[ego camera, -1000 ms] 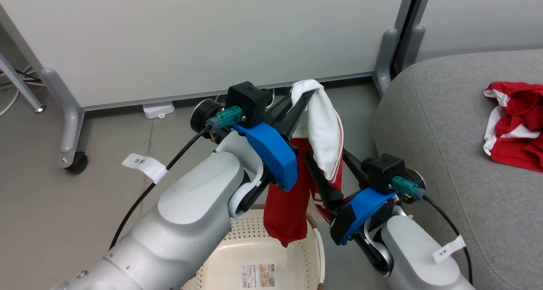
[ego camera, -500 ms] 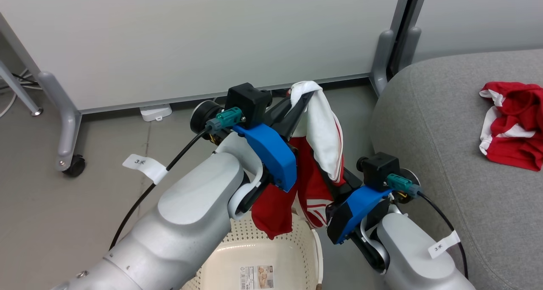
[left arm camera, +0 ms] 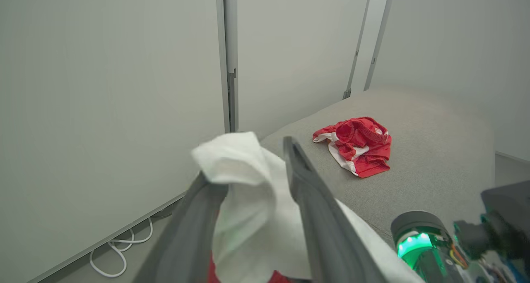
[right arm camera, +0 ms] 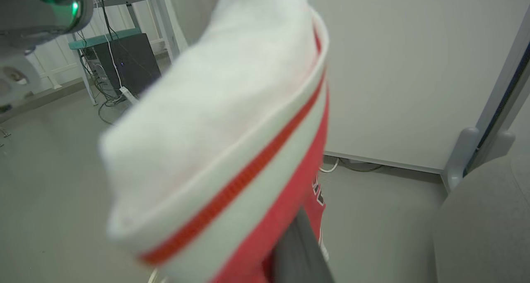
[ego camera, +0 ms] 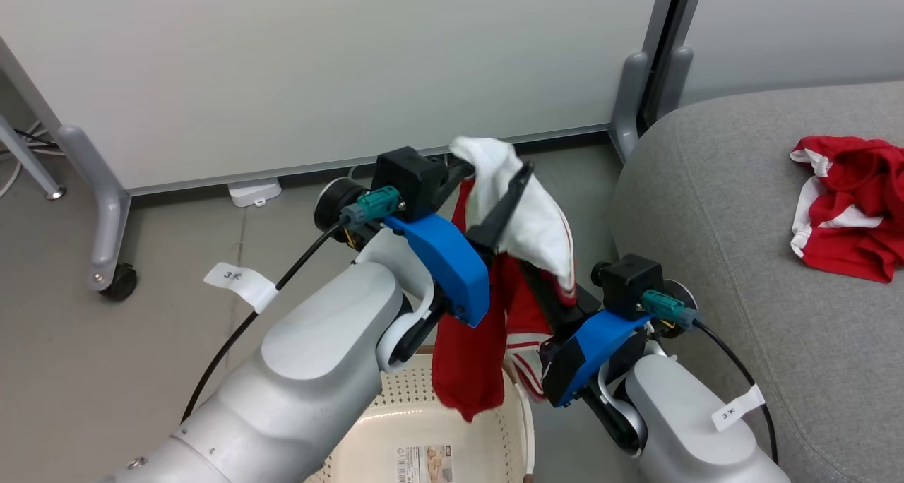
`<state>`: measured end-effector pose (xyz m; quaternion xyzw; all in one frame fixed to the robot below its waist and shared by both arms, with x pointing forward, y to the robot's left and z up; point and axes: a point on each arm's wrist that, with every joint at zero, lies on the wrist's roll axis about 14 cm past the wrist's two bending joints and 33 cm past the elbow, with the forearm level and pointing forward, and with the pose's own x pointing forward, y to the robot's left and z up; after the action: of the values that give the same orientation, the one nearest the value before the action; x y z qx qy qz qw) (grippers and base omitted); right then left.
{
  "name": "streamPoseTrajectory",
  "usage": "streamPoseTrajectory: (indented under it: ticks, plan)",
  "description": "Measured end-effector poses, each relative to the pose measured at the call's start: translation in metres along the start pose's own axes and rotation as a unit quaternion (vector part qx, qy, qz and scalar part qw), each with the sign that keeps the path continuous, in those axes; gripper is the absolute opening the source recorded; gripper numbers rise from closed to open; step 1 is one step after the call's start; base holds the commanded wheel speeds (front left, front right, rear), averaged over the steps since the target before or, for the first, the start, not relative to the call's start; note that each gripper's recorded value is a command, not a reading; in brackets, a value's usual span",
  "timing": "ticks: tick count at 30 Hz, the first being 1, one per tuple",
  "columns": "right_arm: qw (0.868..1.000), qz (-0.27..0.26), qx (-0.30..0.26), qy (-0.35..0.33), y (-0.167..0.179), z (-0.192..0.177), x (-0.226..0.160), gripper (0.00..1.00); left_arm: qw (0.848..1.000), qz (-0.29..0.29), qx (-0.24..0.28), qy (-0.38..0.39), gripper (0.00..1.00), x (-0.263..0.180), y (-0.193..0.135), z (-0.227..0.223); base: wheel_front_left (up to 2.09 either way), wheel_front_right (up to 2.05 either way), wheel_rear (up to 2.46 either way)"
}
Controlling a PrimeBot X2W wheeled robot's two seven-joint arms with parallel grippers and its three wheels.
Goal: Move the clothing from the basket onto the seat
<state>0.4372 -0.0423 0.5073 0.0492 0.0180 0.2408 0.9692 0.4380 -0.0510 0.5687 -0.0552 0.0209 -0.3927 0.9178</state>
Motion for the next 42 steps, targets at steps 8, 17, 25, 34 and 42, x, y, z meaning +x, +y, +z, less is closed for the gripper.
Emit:
streamPoseTrajectory:
  ticks: [8, 17, 25, 34, 42]
  plan:
    - [1.000, -0.004, -0.003, -0.009, -0.003, 0.005, 0.000, 0.00, 1.000, 0.004, -0.002, 0.005, 1.00, -0.002, 0.003, -0.005, 0.00, 0.00, 0.00]
    - [1.000, -0.006, -0.003, -0.014, -0.004, 0.007, 0.000, 0.00, 0.999, 0.025, -0.018, -0.015, 1.00, -0.015, 0.014, -0.011, 0.00, 0.00, 0.00]
    - [1.000, -0.016, -0.008, -0.025, -0.011, 0.012, -0.001, 0.00, 0.997, 0.065, -0.030, -0.010, 1.00, -0.043, 0.035, -0.037, 0.00, 0.00, 0.00]
    - [0.999, -0.029, -0.011, -0.030, -0.019, 0.014, -0.005, 0.00, 0.994, 0.093, -0.053, -0.006, 1.00, -0.086, 0.037, -0.069, 0.00, 0.00, 0.00]
    - [0.999, -0.040, -0.008, -0.029, -0.024, 0.011, -0.012, 0.00, 0.992, 0.117, -0.052, -0.017, 1.00, -0.113, 0.042, -0.075, 0.00, 0.00, 0.00]
